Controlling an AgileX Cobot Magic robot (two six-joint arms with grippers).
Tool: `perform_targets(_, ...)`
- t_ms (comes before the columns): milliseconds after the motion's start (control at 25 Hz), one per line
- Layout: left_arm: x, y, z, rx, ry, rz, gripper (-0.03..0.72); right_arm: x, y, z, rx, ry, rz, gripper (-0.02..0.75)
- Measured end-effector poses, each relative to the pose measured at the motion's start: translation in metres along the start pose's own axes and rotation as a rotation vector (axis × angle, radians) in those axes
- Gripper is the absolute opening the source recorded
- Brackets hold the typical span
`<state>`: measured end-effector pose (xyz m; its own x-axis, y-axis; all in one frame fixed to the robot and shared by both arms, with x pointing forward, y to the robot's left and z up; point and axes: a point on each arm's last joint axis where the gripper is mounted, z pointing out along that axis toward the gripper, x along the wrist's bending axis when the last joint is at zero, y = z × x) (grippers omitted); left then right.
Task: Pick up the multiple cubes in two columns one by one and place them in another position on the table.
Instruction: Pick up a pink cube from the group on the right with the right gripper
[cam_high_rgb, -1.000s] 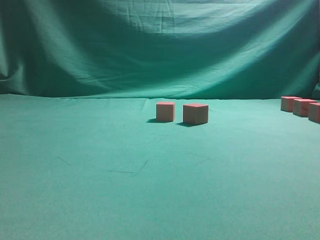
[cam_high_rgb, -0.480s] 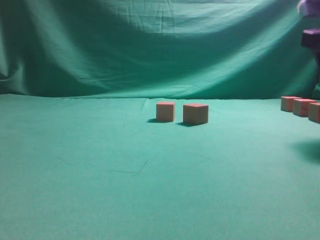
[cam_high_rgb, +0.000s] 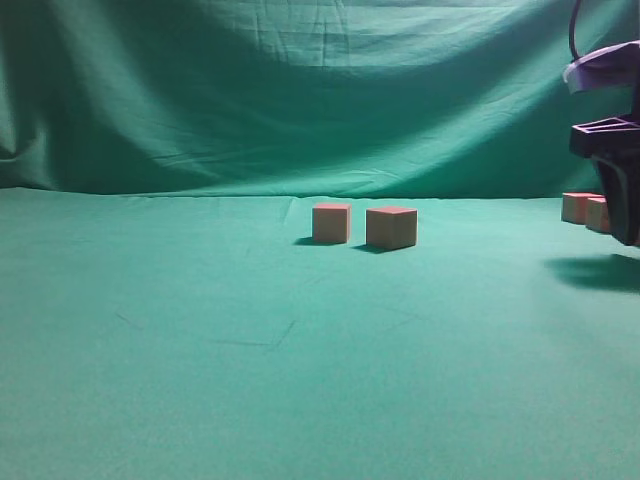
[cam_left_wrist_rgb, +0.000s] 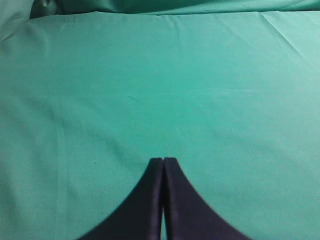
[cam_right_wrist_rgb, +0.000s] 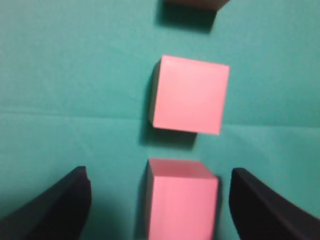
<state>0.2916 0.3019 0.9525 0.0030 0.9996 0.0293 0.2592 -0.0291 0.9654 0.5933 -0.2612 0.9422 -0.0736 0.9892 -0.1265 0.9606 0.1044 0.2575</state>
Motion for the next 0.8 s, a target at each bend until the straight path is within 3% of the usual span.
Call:
perform_targets(400,0.000,0.000,0.000,0.000,0.000,0.000,0.000,0.002,0.007,0.011,0.008,0.000,-0.001,0.543)
perform_targets(640,0.000,0.000,0.000,0.000,0.000,0.000,0.000,0.002,0.007,0.012,0.013,-0.001,-0.002,0.266)
perform_targets(800,0.000,0.000,0.000,0.000,0.000,0.000,0.000,0.002,0.007,0.012,0.018,-0.002,-0.002,0.275)
